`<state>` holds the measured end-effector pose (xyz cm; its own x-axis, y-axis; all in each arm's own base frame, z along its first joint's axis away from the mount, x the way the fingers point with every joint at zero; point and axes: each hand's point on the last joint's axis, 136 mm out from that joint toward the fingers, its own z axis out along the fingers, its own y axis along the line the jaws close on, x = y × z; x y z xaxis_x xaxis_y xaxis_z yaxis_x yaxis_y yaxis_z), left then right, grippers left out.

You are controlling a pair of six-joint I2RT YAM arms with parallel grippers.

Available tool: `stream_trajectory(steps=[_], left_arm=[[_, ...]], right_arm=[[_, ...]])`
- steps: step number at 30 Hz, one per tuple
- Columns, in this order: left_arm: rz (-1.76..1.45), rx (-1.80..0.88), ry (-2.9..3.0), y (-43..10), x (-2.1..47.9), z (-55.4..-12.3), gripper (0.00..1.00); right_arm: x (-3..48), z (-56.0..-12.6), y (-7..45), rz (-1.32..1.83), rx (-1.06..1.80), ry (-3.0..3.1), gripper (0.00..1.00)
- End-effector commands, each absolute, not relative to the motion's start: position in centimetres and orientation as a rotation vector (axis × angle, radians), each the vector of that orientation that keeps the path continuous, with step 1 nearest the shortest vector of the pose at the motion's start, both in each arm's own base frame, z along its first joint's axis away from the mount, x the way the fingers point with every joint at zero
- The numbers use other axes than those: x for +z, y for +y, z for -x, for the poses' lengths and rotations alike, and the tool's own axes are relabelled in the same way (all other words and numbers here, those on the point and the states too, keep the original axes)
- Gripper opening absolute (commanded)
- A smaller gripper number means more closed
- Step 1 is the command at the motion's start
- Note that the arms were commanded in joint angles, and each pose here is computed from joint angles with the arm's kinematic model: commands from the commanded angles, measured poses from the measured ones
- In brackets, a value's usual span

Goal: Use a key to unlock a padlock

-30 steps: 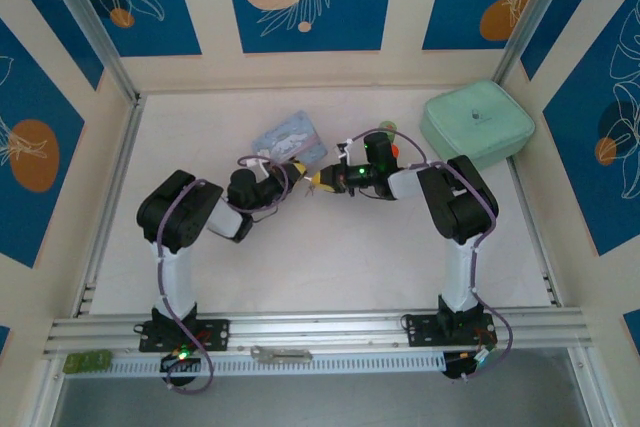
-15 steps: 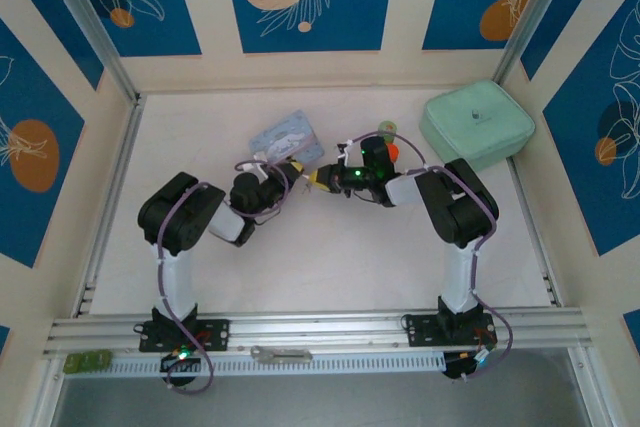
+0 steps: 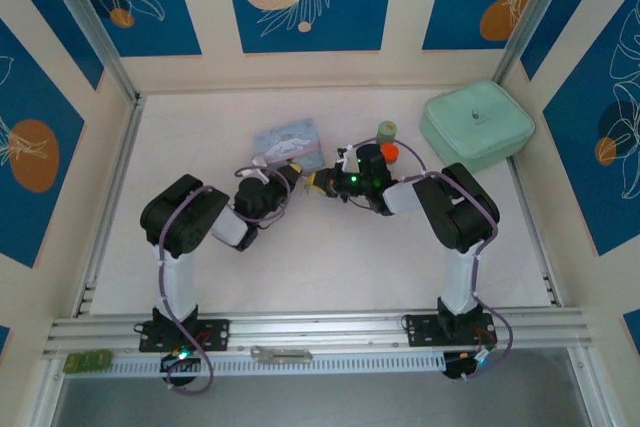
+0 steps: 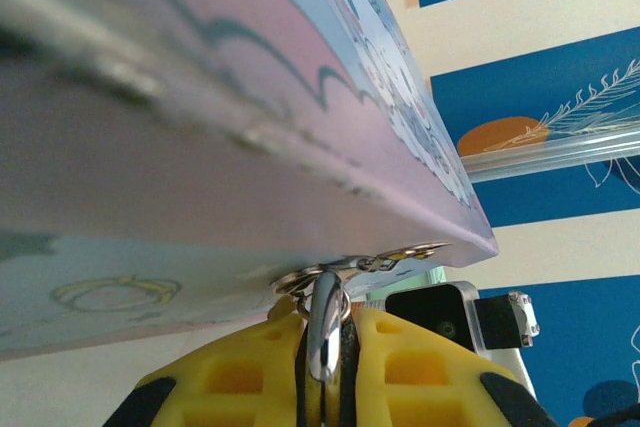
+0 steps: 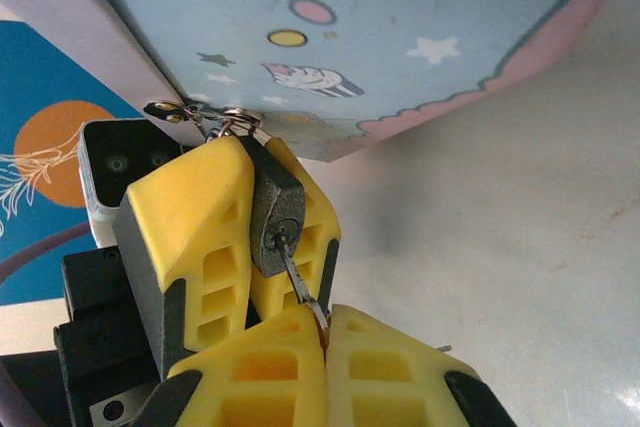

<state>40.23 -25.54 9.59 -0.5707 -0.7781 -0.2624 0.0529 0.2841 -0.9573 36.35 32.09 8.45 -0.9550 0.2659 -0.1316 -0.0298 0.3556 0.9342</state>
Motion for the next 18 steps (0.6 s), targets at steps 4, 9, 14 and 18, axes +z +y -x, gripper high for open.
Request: stream_trajectory(steps=[4, 9, 14, 18], left_arm=[[0.500, -1.583, 1.801, -30.6, 12.1, -37.3, 0.00], [0.509, -1.582, 1.807, -30.9, 11.9, -36.9, 0.00], [0.523, -1.618, 1.822, -31.5, 11.6, -36.6, 0.00], [0.526, -1.625, 1.825, -31.5, 11.8, -36.3, 0.00]], right_arm=[[10.9, -36.9, 33.2, -0.168, 1.637, 2.242, 0.00], [11.4, -37.0, 34.0, -0.133, 1.655, 2.213, 0.00], [12.1, -36.8, 35.0, 0.037, 1.620, 2.173, 0.00], [12.0, -36.4, 35.0, 0.153, 1.556, 2.160, 0.00]])
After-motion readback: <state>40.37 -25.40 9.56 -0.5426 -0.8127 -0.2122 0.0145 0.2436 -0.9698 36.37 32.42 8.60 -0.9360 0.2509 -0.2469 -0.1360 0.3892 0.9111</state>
